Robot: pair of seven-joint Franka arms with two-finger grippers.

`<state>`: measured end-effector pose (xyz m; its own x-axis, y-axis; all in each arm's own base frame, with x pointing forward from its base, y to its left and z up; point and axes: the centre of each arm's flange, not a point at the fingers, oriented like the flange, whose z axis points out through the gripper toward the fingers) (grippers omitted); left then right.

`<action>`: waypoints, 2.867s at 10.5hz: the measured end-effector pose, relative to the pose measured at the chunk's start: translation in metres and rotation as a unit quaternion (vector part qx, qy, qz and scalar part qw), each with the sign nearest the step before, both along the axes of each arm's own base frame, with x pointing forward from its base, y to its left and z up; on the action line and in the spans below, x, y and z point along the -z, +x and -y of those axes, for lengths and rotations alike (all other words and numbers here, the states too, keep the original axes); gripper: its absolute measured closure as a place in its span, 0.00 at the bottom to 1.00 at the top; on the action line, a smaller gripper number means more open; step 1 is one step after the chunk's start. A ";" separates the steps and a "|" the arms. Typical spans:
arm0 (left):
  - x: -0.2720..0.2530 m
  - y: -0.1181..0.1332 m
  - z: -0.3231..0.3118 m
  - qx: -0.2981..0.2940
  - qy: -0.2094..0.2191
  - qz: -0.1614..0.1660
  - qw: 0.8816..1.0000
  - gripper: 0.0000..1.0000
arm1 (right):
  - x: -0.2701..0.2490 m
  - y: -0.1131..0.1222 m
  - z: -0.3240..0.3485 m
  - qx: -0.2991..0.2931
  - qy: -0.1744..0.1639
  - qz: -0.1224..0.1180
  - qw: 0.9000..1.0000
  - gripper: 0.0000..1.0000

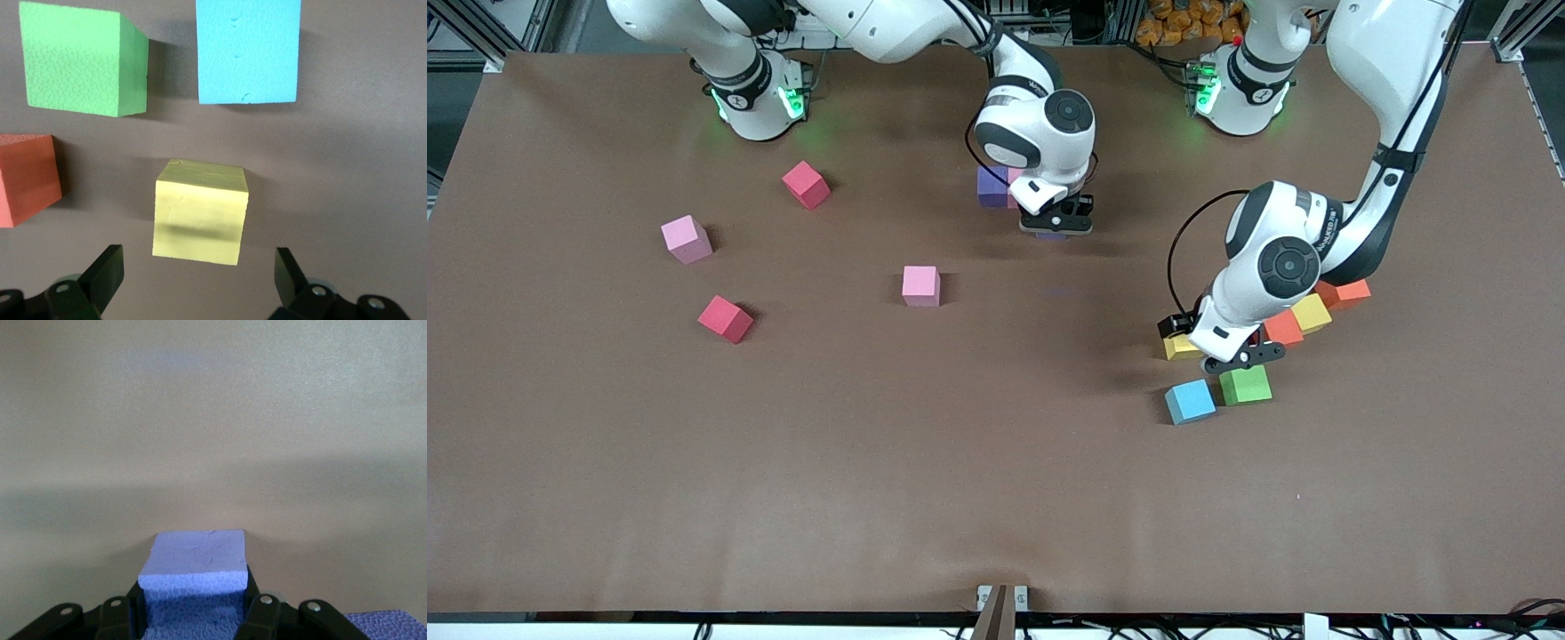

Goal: Form number 2 with 11 blocks

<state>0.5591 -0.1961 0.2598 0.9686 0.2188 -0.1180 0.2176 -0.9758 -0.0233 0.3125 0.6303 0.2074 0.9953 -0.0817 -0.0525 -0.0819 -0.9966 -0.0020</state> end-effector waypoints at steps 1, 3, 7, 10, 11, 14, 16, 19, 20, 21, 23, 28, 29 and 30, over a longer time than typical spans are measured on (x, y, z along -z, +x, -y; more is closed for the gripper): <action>0.004 -0.001 0.000 0.000 0.000 -0.003 1.000 0.00 | 0.000 -0.001 0.001 0.000 0.000 0.000 1.000 0.47; 0.010 -0.001 0.000 0.001 0.002 -0.008 1.000 0.00 | 0.000 -0.002 0.001 -0.001 -0.001 0.000 1.000 0.47; 0.018 -0.001 -0.001 0.011 0.010 -0.010 1.000 0.00 | 0.008 -0.006 0.006 0.007 -0.011 -0.005 1.000 0.01; 0.026 0.005 0.000 0.010 0.009 -0.014 1.000 0.00 | -0.001 -0.001 0.004 0.011 -0.004 0.000 1.000 0.00; 0.030 0.006 -0.002 0.016 0.015 -0.014 1.000 0.00 | -0.011 0.001 0.003 0.013 0.002 0.005 1.000 0.00; 0.039 0.010 -0.009 0.029 0.031 -0.011 0.999 0.00 | -0.049 0.015 0.005 0.021 0.018 0.023 0.999 0.00; 0.039 0.014 -0.009 0.028 0.029 -0.008 0.999 0.04 | -0.067 0.046 0.026 0.036 0.006 0.026 0.999 0.00; 0.043 0.017 -0.007 0.028 0.028 -0.010 0.999 0.04 | -0.080 0.119 0.094 0.000 -0.023 0.018 1.000 0.00; 0.044 0.017 -0.007 0.028 0.028 -0.011 0.999 0.05 | -0.077 0.133 0.117 -0.016 -0.030 0.012 0.999 0.00; 0.046 0.017 -0.007 0.028 0.027 -0.012 0.999 0.08 | -0.071 0.143 0.139 -0.031 -0.034 0.008 0.999 0.00; 0.047 0.019 -0.006 0.028 0.027 -0.012 0.999 0.11 | -0.060 0.154 0.166 -0.059 -0.032 0.007 0.998 0.00; 0.045 0.021 -0.005 0.028 0.025 -0.009 0.999 0.36 | -0.029 0.173 0.226 -0.102 -0.034 0.017 0.994 0.00; 0.045 0.022 -0.004 0.028 0.025 -0.008 0.999 0.37 | -0.026 0.173 0.230 -0.109 -0.040 0.021 0.993 0.00; 0.044 0.022 -0.004 0.028 0.025 -0.008 0.999 0.40 | -0.024 0.172 0.233 -0.114 -0.042 0.024 0.992 0.00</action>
